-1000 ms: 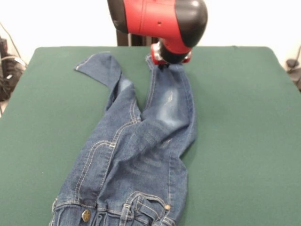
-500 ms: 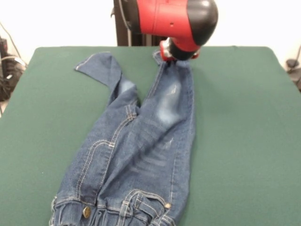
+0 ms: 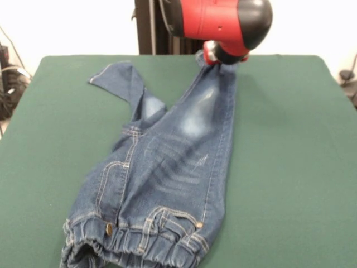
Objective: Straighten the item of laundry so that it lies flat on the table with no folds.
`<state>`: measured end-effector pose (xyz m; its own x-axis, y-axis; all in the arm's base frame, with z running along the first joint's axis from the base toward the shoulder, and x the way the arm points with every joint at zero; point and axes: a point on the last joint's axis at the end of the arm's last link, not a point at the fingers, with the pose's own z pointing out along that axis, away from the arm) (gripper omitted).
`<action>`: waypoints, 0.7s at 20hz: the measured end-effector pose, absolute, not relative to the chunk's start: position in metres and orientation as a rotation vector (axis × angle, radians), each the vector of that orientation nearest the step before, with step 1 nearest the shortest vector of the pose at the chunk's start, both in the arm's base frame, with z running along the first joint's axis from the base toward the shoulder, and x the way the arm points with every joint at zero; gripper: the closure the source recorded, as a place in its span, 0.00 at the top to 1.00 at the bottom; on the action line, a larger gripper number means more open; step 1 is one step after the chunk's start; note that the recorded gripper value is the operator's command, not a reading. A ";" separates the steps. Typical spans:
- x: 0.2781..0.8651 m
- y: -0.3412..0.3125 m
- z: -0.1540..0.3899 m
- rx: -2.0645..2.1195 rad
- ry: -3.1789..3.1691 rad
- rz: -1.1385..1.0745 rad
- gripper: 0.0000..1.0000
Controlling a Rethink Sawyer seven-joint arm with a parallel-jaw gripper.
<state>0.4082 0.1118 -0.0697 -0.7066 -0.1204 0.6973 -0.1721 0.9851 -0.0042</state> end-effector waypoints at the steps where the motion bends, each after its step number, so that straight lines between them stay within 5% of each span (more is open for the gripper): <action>1: 0.404 0.115 -0.069 0.205 -2.356 0.088 0.00; 8: 0.382 0.137 -0.060 0.207 -2.323 0.080 0.00; 9: 0.381 0.143 -0.054 0.207 -2.326 0.078 1.00; 14: 0.381 0.145 -0.046 0.203 -2.332 0.076 1.00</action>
